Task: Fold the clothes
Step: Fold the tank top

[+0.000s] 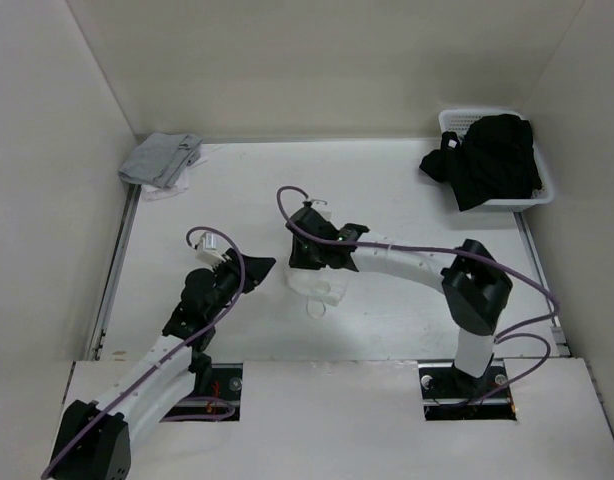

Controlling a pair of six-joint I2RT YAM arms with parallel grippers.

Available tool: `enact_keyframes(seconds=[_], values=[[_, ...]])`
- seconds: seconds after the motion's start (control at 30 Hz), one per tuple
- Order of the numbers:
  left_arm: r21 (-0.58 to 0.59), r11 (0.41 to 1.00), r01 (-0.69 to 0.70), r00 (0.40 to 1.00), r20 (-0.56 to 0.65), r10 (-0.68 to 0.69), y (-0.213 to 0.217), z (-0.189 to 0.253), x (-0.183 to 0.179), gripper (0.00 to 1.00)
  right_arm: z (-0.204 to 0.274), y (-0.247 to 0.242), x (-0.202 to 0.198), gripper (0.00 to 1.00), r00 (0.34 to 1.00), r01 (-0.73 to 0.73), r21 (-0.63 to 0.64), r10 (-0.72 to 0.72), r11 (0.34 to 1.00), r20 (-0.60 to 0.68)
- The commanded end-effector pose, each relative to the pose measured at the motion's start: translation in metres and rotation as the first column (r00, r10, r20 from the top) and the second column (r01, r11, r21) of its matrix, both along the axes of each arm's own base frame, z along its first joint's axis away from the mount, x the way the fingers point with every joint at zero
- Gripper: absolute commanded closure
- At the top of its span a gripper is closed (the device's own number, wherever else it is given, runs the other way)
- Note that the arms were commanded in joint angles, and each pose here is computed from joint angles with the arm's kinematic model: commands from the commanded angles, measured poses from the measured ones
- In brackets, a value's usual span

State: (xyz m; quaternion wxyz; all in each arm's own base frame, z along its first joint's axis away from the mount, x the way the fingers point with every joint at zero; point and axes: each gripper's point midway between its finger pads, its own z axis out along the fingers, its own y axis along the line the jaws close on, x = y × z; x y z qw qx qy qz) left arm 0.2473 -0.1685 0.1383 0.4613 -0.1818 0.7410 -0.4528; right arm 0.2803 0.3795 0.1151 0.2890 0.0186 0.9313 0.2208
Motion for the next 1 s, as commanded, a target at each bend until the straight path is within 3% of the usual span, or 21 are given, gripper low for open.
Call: enact_keyframes(seconds=[0.0, 0.13, 0.23, 0.3, 0.43, 0.57, 0.7, 0.83, 0.9, 0.97], values=[[-0.017, 1.0, 0.011, 1.0, 0.021, -0.011, 0.005, 0.007, -0.001, 0.7, 0.012, 0.024, -0.001, 0.67, 0.999, -0.027, 0.013, 0.027, 1.0, 0.025], [0.0, 1.0, 0.01, 1.0, 0.026, -0.01, 0.008, 0.011, 0.002, 0.7, 0.053, 0.02, -0.002, 0.54, 0.994, -0.019, 0.093, 0.009, 0.995, 0.109], [0.022, 1.0, 0.022, 0.999, 0.035, -0.022, 0.001, 0.015, 0.005, 0.69, 0.072, -0.004, -0.01, 0.51, 0.985, -0.003, 0.132, -0.019, 0.991, 0.171], [0.045, 0.998, 0.034, 0.999, 0.03, -0.035, -0.007, 0.014, 0.008, 0.68, 0.067, -0.017, -0.018, 0.59, 0.982, -0.015, 0.15, -0.014, 0.989, 0.191], [0.08, 0.992, 0.098, 0.994, 0.041, -0.101, -0.039, 0.019, 0.012, 0.68, 0.035, -0.041, -0.025, 0.91, 0.984, 0.002, 0.171, -0.032, 0.985, 0.173], [0.114, 0.985, 0.132, 0.989, 0.044, -0.138, -0.06, 0.016, 0.01, 0.68, 0.018, -0.059, -0.034, 0.99, 0.98, -0.002, 0.201, -0.038, 0.98, 0.197], [0.189, 0.98, 0.066, 0.995, 0.066, -0.08, -0.043, 0.012, 0.008, 0.67, 0.015, -0.076, -0.048, 0.98, 0.955, -0.023, 0.223, -0.045, 0.975, 0.292], [0.277, 0.957, -0.088, 0.996, 0.058, 0.075, 0.003, -0.003, 0.011, 0.59, 0.018, -0.091, -0.049, 0.95, 0.933, -0.021, 0.282, -0.083, 0.959, 0.351], [0.328, 0.934, -0.14, 0.99, 0.026, 0.139, 0.025, -0.015, 0.011, 0.55, 0.03, -0.105, -0.035, 0.88, 0.91, 0.001, 0.308, -0.129, 0.951, 0.394], [0.358, 0.919, -0.164, 0.984, -0.004, 0.177, 0.039, -0.024, 0.011, 0.52, 0.044, -0.121, -0.017, 0.74, 0.883, 0.046, 0.323, -0.19, 0.945, 0.43]])
